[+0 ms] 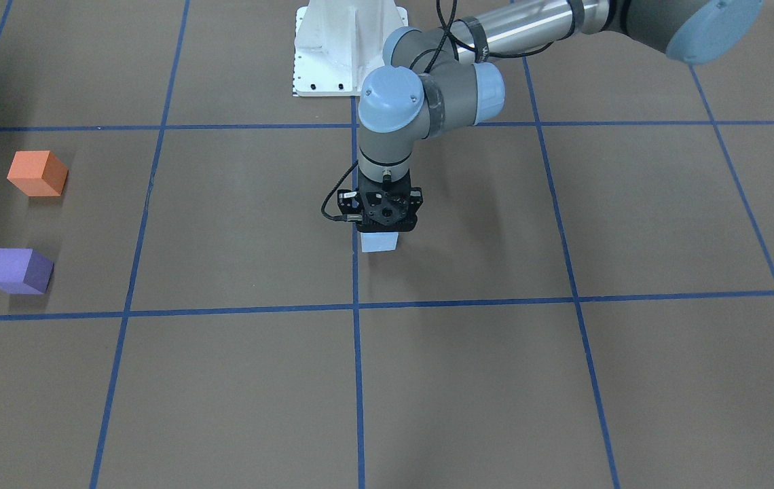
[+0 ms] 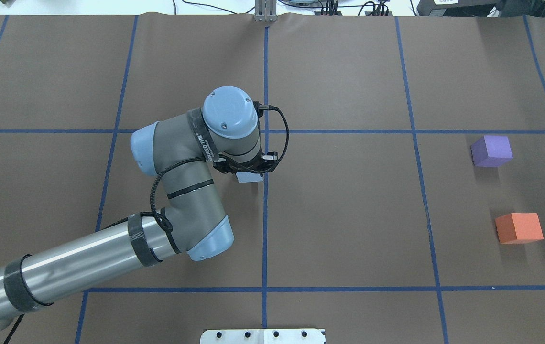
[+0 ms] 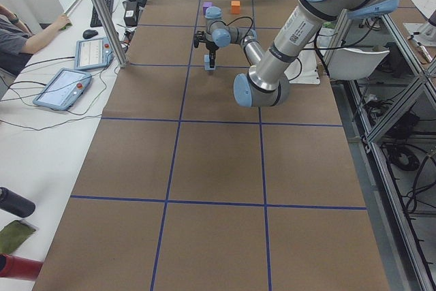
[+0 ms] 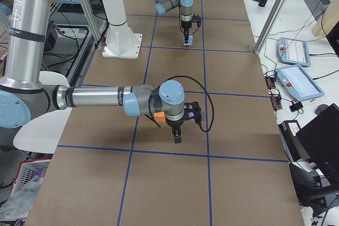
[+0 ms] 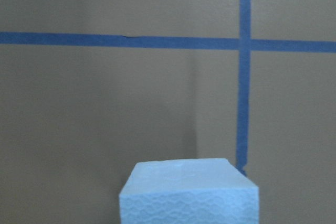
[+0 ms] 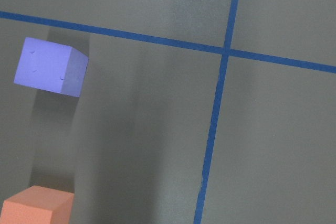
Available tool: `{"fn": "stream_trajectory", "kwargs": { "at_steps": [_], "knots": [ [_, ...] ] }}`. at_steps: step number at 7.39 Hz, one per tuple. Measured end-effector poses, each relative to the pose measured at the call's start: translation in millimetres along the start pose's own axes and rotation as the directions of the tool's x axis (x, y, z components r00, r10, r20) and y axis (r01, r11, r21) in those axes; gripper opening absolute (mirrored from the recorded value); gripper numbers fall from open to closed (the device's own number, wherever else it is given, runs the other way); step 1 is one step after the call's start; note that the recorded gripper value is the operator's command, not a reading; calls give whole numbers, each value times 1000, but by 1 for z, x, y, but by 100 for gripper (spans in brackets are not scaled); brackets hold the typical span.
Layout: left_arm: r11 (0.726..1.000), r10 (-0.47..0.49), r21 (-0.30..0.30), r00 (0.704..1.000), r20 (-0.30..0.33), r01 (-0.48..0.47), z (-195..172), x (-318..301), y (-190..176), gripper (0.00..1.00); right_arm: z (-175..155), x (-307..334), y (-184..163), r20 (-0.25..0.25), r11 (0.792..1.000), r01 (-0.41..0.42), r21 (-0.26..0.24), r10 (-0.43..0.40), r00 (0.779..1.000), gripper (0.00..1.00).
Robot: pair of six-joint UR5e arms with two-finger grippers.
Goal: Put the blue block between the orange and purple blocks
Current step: 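Carry the light blue cube with the left gripper to the table center, then open the left gripper and lift it away from the cube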
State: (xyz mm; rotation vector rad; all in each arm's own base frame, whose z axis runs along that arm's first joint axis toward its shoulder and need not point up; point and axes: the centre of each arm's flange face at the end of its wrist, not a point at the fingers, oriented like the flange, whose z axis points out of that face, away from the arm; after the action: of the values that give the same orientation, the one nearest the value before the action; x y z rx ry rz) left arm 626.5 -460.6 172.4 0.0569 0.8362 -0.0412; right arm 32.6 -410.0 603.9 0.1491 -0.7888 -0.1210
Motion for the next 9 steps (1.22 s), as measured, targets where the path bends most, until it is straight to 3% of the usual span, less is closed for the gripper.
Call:
{"fn": "stream_trajectory", "kwargs": {
  "at_steps": [1, 4, 6, 8, 9],
  "knots": [
    [1000, 12, -1, 1000, 3, -12, 5, 10, 10, 100, 0, 0, 0, 0, 1000, 0, 0, 0, 1000, 100],
    [999, 32, 15, 999, 1, -32, 3, 16, 15, 100, 0, -1, -1, 2, 1000, 3, 2, -3, 1000, 100],
    [998, 65, 29, 997, -33, -64, -38, 1, -14, 100, -2, -13, -10, 29, 998, 49, 27, -50, 998, 100],
    [991, 135, -9, 991, -6, -135, -86, -59, -49, 100, 2, -46, -26, 72, 987, 147, 72, -152, 986, 100],
    [983, 183, -18, 983, 20, -183, -98, -106, -61, 99, 4, -67, -37, 91, 984, 159, 79, -166, 982, 100]
  ]
}}
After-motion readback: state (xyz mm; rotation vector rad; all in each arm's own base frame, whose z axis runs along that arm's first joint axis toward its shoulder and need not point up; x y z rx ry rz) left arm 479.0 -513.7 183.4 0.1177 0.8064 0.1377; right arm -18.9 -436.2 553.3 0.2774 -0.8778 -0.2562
